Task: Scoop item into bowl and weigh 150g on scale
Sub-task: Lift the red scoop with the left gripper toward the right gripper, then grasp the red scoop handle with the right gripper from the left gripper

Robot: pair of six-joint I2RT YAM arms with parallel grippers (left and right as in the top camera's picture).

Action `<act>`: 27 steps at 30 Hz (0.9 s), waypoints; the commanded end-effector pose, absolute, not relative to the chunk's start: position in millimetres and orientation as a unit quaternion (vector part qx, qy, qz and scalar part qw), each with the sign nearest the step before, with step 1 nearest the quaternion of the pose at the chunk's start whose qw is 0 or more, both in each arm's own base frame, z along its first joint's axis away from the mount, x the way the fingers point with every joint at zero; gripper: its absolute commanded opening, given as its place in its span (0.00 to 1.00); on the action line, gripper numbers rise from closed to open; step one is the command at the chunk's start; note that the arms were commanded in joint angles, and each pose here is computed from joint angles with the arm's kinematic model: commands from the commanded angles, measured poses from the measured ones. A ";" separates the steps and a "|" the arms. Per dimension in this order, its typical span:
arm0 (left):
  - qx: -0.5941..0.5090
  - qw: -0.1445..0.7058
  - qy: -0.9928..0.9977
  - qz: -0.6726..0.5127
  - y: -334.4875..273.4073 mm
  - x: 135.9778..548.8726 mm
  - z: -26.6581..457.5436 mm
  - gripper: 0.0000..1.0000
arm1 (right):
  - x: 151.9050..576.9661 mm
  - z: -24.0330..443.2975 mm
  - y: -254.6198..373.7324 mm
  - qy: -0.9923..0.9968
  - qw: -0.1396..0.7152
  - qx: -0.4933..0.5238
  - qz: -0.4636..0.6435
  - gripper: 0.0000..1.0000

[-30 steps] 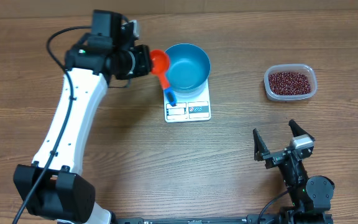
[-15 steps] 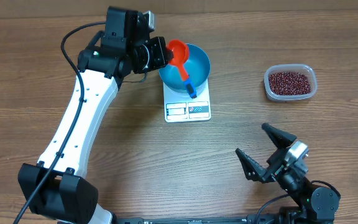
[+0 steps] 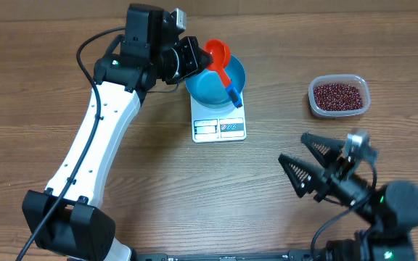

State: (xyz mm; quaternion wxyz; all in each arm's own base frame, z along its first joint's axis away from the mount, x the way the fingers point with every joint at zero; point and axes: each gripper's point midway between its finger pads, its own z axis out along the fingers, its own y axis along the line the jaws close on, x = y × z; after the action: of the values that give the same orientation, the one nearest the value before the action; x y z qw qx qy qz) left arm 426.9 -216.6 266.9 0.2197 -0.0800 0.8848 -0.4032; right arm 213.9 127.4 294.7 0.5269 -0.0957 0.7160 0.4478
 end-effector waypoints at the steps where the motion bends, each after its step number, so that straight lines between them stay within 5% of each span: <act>1: -0.123 0.178 0.878 -0.426 -231.9 418.5 266.8 0.05 | 217.8 321.3 140.9 0.720 0.472 -0.119 0.495 1.00; 11: -0.174 0.168 0.882 -0.404 -259.1 408.3 259.4 0.05 | 287.1 286.4 138.7 0.760 0.318 0.065 0.563 0.99; 14: -0.186 0.166 0.883 -0.398 -263.9 405.9 257.7 0.04 | 298.2 273.1 144.0 0.767 0.314 0.043 0.559 0.80; 27: -0.210 0.149 0.902 -0.346 -274.4 383.3 237.6 0.05 | 319.8 260.9 152.0 0.779 0.340 0.086 0.520 0.65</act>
State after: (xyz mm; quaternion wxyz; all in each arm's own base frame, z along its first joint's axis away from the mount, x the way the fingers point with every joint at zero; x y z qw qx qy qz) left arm 386.5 -268.3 240.2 0.1506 -0.2005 0.9017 -0.3521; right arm 312.2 154.9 253.3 0.3192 0.0670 0.7820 0.5312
